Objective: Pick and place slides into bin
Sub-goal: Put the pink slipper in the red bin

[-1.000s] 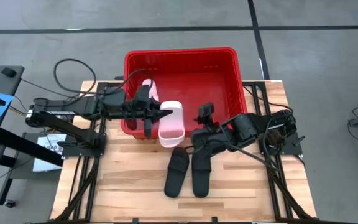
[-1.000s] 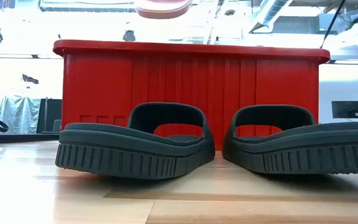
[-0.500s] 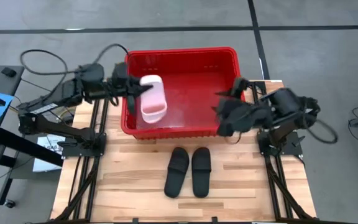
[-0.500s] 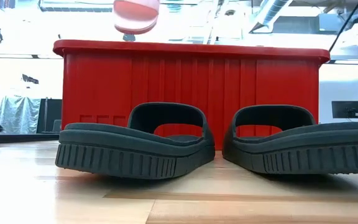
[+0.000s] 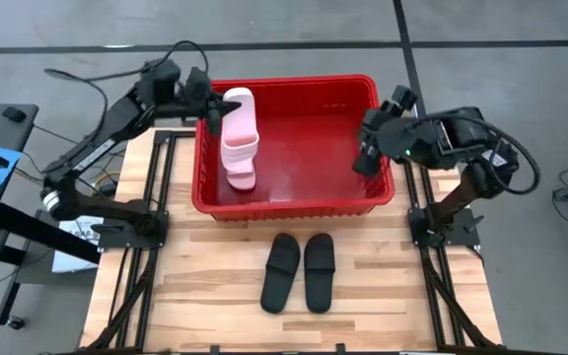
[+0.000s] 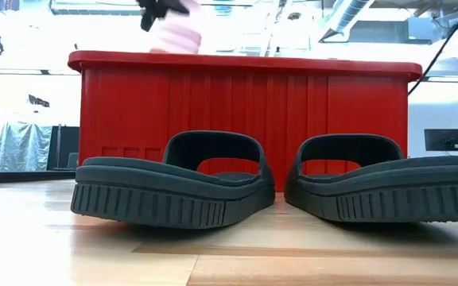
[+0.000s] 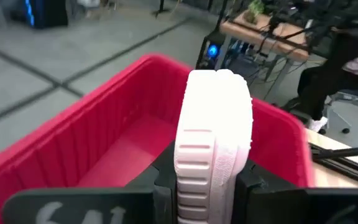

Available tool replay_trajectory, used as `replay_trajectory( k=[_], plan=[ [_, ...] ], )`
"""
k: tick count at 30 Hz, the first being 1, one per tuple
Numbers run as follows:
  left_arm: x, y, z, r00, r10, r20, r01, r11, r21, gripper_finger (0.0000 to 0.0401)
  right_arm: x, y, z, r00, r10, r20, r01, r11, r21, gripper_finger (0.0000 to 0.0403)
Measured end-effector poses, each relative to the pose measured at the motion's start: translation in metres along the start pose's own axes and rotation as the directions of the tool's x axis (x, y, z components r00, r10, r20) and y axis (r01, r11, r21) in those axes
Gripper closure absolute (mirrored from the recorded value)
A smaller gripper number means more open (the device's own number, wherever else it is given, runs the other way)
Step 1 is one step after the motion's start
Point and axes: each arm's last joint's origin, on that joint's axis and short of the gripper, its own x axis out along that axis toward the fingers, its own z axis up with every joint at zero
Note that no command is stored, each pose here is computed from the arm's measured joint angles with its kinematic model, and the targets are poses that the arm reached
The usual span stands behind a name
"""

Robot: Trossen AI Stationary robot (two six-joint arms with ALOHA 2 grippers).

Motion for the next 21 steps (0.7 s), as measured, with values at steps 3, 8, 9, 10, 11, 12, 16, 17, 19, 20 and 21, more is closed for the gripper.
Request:
replay_trajectory(
  k=[3, 8, 9, 10, 11, 12, 16, 17, 19, 20, 21],
  plan=[
    [0.019, 0.025, -0.007, 0.999, 0.009, -0.054, -0.013, 0.997, -0.078, 0.0348, 0.014, -0.008, 0.0, 0.998, -0.046, -0.045, 0.045, 0.999, -0.015, 0.0204],
    [0.044, 0.052, -0.016, 0.995, 0.013, -0.094, -0.028, 0.986, -0.166, 0.0348, 0.038, -0.023, -0.001, 0.985, -0.115, -0.128, 0.117, 0.993, 0.005, 0.0207],
    [0.048, 0.055, -0.019, 0.994, 0.013, -0.105, -0.032, 0.983, -0.183, 0.0348, 0.041, -0.027, -0.002, 0.982, -0.126, -0.142, 0.128, 0.992, 0.007, 0.0207],
    [0.052, 0.059, -0.021, 0.993, 0.013, -0.118, -0.037, 0.98, -0.198, 0.0348, 0.044, -0.031, -0.003, 0.979, -0.136, -0.154, 0.139, 0.99, 0.01, 0.0206],
    [0.055, 0.061, -0.024, 0.991, 0.014, -0.133, -0.042, 0.976, -0.213, 0.0348, 0.046, -0.034, -0.004, 0.975, -0.146, -0.165, 0.151, 0.988, 0.016, 0.0206],
    [0.056, 0.063, -0.026, 0.988, 0.016, -0.152, -0.05, 0.973, -0.227, 0.0348, 0.05, -0.035, -0.004, 0.972, -0.155, -0.175, 0.161, 0.987, 0.02, 0.0206],
    [0.055, 0.064, -0.034, 0.975, 0.016, -0.221, -0.078, 0.959, -0.273, 0.0348, 0.058, -0.042, -0.007, 0.97, -0.136, -0.204, 0.147, 0.988, 0.042, 0.0206],
    [0.055, 0.064, -0.036, 0.971, 0.015, -0.24, -0.084, 0.956, -0.282, 0.0348, 0.058, -0.044, -0.008, 0.971, -0.127, -0.205, 0.14, 0.989, 0.05, 0.0206],
    [0.054, 0.064, -0.039, 0.961, 0.017, -0.276, -0.102, 0.95, -0.296, 0.0348, 0.06, -0.046, -0.009, 0.971, -0.114, -0.21, 0.13, 0.99, 0.061, 0.0208],
    [0.053, 0.063, -0.041, 0.957, 0.019, -0.29, -0.111, 0.947, -0.302, 0.0348, 0.06, -0.047, -0.009, 0.971, -0.11, -0.213, 0.126, 0.99, 0.064, 0.0209],
    [0.052, 0.063, -0.042, 0.952, 0.023, -0.304, -0.121, 0.944, -0.307, 0.0348, 0.061, -0.047, -0.009, 0.971, -0.105, -0.214, 0.122, 0.99, 0.068, 0.0209]
  ],
)
